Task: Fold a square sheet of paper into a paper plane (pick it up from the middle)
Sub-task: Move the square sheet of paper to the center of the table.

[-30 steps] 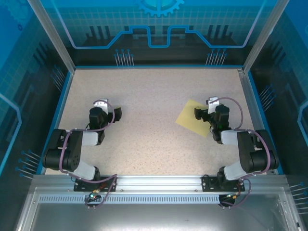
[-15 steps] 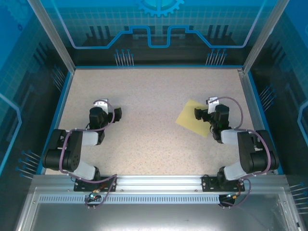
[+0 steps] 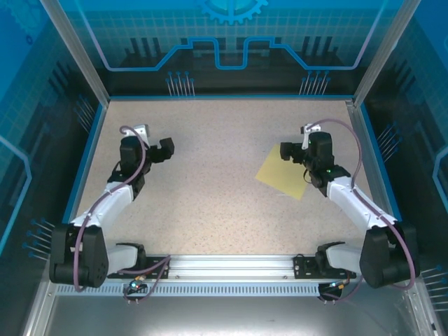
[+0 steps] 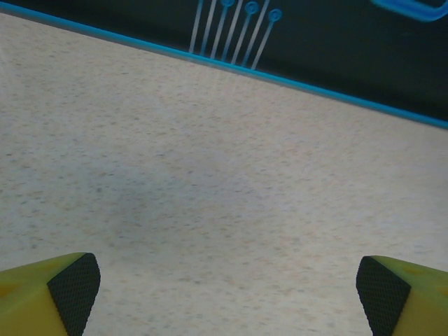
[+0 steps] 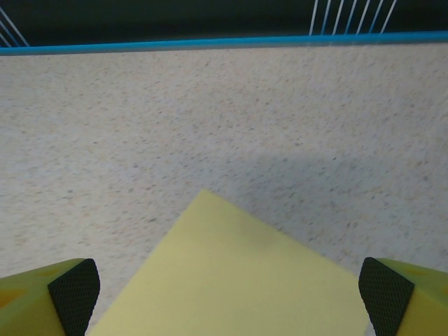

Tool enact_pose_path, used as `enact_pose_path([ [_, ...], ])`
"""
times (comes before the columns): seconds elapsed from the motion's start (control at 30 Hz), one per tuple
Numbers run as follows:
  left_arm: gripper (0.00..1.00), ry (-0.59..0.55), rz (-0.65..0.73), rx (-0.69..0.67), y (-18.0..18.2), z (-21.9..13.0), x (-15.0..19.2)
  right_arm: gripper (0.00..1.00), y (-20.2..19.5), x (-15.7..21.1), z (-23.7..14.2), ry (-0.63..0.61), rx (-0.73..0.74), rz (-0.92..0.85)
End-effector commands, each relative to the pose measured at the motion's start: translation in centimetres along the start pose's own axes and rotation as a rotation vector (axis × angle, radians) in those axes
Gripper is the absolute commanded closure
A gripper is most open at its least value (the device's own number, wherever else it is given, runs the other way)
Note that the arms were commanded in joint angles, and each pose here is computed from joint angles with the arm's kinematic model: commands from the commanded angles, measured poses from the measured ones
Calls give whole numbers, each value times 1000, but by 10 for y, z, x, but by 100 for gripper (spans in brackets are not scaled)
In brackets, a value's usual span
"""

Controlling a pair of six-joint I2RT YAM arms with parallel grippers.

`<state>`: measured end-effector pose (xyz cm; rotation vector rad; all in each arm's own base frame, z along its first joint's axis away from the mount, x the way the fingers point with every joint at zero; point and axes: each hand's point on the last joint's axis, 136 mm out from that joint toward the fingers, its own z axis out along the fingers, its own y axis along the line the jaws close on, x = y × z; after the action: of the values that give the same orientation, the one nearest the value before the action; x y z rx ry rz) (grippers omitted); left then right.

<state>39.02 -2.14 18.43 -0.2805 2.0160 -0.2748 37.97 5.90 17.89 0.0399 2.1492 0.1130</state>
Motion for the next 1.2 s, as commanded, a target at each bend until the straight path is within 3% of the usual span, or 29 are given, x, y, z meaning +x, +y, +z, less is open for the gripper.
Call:
enact_pose_path([
  [0.0, 2, 153, -107, 75, -31, -18, 14, 1, 10, 48, -11, 277, -13, 186],
  [0.23, 2, 239, -210, 75, -43, -34, 12, 1, 28, 70, 15, 442, -16, 447],
  [0.73, 1, 364, -196, 124, -53, -43, 31, 1, 31, 102, 101, 608, 140, 407],
  [1.17, 2, 377, -203, 125, -55, -36, 30, 1, 83, 145, 101, 746, 7, 381],
])
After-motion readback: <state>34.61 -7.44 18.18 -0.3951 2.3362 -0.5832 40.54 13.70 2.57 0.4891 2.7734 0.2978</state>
